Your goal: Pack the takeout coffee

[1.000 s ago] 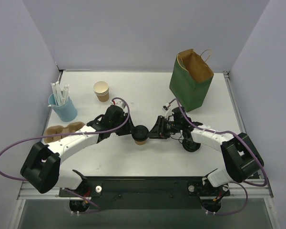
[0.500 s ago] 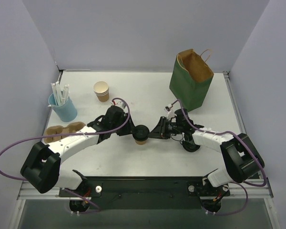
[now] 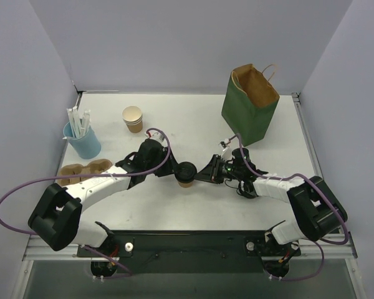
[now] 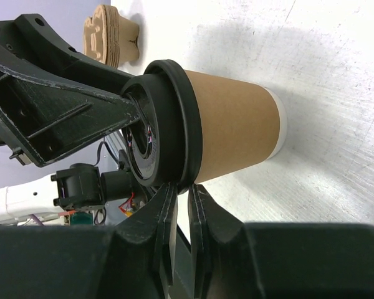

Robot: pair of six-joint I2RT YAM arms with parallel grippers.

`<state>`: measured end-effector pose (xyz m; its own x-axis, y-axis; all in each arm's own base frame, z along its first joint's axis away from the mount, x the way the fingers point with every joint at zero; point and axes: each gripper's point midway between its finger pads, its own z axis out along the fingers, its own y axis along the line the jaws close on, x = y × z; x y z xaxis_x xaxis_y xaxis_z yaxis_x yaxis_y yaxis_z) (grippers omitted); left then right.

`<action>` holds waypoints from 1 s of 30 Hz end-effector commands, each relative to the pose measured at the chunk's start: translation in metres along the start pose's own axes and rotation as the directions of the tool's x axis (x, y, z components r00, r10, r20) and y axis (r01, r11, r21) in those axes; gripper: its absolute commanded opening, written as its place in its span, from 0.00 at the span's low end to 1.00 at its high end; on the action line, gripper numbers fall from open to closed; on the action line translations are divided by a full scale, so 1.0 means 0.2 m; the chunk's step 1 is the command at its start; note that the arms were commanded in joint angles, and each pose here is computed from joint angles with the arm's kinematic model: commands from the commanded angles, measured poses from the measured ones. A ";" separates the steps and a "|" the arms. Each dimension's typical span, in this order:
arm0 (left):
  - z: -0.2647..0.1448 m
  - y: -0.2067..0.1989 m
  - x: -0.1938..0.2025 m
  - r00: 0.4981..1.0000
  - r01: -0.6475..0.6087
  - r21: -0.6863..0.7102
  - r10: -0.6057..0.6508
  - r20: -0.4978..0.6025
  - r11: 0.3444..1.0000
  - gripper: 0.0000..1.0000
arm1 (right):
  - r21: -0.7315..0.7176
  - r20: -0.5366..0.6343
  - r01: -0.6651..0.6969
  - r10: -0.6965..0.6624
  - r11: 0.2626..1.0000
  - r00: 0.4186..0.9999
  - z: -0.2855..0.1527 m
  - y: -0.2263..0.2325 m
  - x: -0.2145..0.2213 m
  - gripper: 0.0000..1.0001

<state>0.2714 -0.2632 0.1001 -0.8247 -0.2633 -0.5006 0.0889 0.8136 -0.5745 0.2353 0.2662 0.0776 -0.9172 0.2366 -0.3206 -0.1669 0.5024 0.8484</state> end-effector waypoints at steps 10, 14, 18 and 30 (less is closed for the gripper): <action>-0.02 0.07 0.04 0.994 -0.077 -0.120 0.066 -0.091 0.990 0.49 | 0.072 0.009 0.057 -0.057 0.996 0.998 -0.10 0.16 -0.15 0.33; -0.07 -0.08 -0.07 0.994 -0.089 -0.058 0.085 -0.067 0.994 0.53 | 0.127 0.012 0.112 -0.114 0.986 0.993 -0.17 0.21 -0.20 0.41; -0.14 -0.21 -0.22 0.994 -0.109 -0.014 0.108 -0.021 0.994 0.64 | 0.208 0.040 0.196 -0.208 0.958 0.977 -0.24 0.24 -0.27 0.47; -0.47 0.12 -0.41 0.979 -0.095 -0.276 0.140 0.147 0.956 0.97 | 0.494 -0.088 0.418 -0.434 0.762 0.896 -0.28 0.32 -0.27 0.79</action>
<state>0.3051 -0.2293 0.1927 -0.7546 -0.2103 -0.6215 0.1084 0.8943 -0.4342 0.2508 0.2464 0.1776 -0.7965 0.0047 -0.6047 -0.3418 0.8214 0.4566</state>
